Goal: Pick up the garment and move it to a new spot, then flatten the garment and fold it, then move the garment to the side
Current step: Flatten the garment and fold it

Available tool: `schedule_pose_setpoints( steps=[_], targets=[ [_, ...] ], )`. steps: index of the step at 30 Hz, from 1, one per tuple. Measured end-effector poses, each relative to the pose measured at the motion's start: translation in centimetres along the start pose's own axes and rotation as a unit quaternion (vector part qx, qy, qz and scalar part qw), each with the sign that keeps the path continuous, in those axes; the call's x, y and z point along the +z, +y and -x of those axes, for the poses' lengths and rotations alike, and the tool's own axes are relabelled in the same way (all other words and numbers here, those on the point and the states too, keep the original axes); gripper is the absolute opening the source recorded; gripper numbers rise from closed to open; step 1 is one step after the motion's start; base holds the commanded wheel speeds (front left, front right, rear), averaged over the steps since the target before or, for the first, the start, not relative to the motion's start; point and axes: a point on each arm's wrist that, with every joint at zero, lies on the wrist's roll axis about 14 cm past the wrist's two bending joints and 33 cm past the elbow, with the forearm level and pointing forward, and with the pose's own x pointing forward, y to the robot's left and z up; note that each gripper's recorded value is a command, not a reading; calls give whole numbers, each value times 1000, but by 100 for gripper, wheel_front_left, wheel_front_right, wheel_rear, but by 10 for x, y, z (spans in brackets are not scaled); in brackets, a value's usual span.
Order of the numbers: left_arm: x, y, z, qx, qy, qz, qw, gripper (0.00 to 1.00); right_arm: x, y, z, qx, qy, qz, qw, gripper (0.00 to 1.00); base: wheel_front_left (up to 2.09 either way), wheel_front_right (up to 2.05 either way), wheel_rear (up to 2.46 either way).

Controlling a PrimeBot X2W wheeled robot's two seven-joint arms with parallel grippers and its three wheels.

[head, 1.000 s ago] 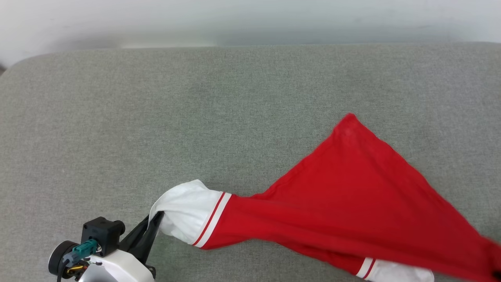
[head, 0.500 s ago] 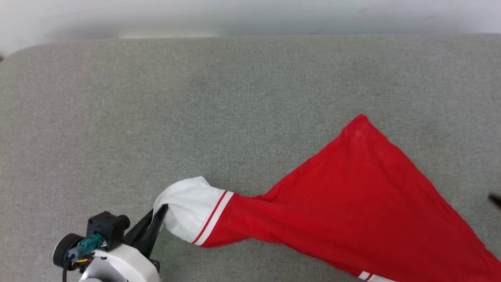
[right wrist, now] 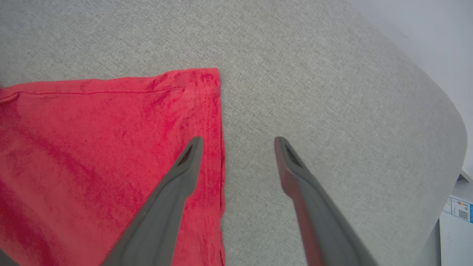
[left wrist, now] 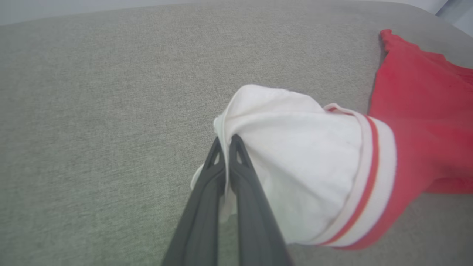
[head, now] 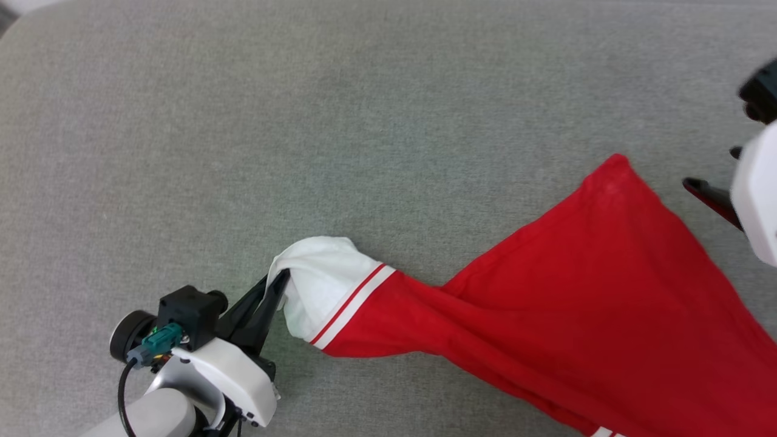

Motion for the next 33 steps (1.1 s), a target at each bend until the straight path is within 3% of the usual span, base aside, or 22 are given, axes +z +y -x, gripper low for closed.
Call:
schedule_pose_setpoints(
  steps=[4,10,17,18,19,25,33],
  targets=[
    [-6,4,-6,5,5,2,1000,0,8,10,-41,15,33,10,999,100,0,0,0],
    [-14,10,-11,14,14,7,1000,0,-11,34,-97,52,74,2,996,100,0,0,0],
    [-19,12,-11,21,20,9,1000,0,-31,41,-114,71,92,-18,993,100,0,0,0],
    [-19,12,-11,20,19,9,1000,0,-31,41,-113,71,90,-19,993,30,0,0,0],
    [-19,12,-11,20,19,10,1000,0,-31,41,-111,71,86,-19,994,0,0,0,0],
    [-7,9,-8,13,3,-2,1000,0,-11,39,-92,66,30,-26,997,0,0,0,0],
    [62,12,-12,-2,-77,-62,995,0,62,16,-24,30,-135,-27,990,0,0,0,0]
  ],
)
